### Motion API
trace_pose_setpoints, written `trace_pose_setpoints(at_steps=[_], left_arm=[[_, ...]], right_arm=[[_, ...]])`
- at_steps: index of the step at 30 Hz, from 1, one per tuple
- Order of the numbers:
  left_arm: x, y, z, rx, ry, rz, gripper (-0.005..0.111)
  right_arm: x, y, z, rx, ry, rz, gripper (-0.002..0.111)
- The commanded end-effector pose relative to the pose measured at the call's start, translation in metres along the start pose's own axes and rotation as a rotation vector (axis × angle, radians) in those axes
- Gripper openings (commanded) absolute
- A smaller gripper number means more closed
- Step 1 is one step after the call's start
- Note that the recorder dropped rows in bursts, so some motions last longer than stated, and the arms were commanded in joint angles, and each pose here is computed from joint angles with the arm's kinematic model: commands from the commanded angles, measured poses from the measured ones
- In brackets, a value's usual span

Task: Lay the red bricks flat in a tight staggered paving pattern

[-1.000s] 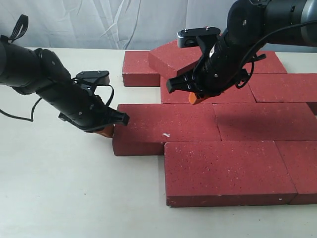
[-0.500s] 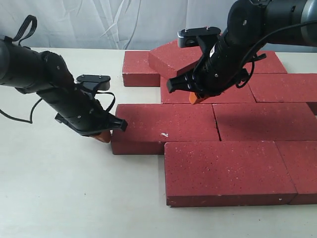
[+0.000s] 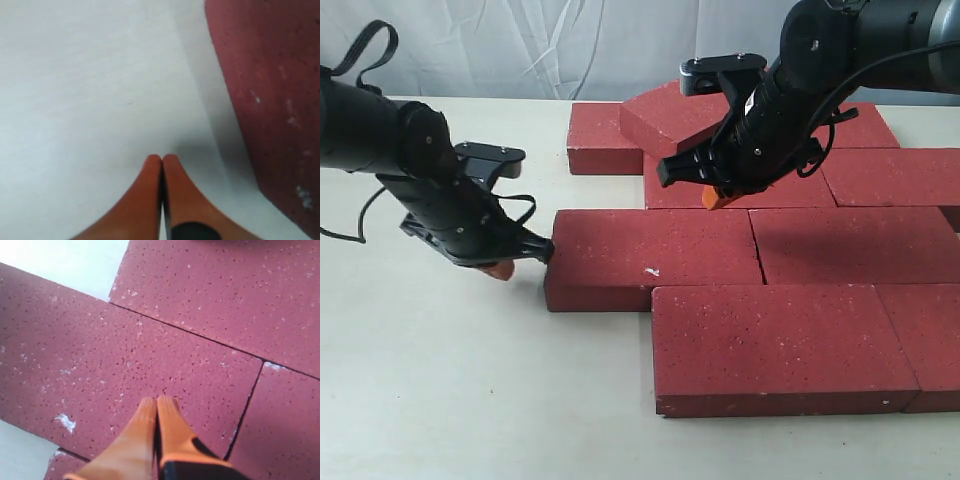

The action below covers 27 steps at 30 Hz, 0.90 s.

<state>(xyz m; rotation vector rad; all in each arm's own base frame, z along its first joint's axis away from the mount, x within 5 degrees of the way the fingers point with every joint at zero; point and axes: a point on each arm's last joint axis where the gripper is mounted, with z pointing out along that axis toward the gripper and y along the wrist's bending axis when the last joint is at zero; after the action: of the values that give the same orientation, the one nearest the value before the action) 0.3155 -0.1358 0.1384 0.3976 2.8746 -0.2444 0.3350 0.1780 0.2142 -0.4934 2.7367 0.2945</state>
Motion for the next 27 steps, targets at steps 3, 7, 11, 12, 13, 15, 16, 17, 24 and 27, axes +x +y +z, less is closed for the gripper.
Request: trace_pose_setpoints(at_steps=[3,7,11,12,13,15,16,17,24,27], left_arm=[[-0.009,0.026,-0.042,-0.046,-0.116,-0.071,0.0],[-0.01,0.03,-0.077,-0.051,-0.216,-0.082,0.0],[-0.009,0.026,-0.117,-0.055,-0.345,-0.056,0.0],[-0.008,0.025,-0.124,-0.054,-0.37,-0.054,0.0],[-0.007,0.024,-0.133,-0.052,-0.402,-0.051,0.0],[-0.005,0.022,-0.148,-0.055,-0.459,-0.041,0.0],[-0.004,0.022,-0.156,-0.058,-0.485,-0.034,0.0],[-0.003,0.021,-0.162,-0.061,-0.513,-0.028,0.0],[0.003,0.019,-0.189,-0.075,-0.609,-0.003,0.0],[0.005,0.021,-0.19,-0.111,-0.593,0.03,0.0]], right_arm=[[-0.002,-0.002,-0.002,0.007,-0.022,-0.009,-0.001],[-0.003,-0.003,0.001,0.005,-0.035,-0.006,-0.001],[-0.003,-0.002,0.002,-0.005,-0.033,0.006,-0.001],[-0.003,-0.002,0.002,-0.005,-0.033,0.006,-0.001],[-0.003,-0.002,0.002,-0.005,-0.033,0.006,-0.001],[-0.003,-0.002,0.002,-0.005,-0.033,0.006,-0.001],[-0.003,-0.002,0.002,-0.005,-0.033,0.006,-0.001],[-0.003,-0.001,0.002,-0.008,-0.033,0.009,-0.001],[-0.004,-0.001,0.002,-0.009,-0.044,0.011,-0.001],[-0.004,-0.001,0.002,-0.009,-0.046,0.011,-0.001]])
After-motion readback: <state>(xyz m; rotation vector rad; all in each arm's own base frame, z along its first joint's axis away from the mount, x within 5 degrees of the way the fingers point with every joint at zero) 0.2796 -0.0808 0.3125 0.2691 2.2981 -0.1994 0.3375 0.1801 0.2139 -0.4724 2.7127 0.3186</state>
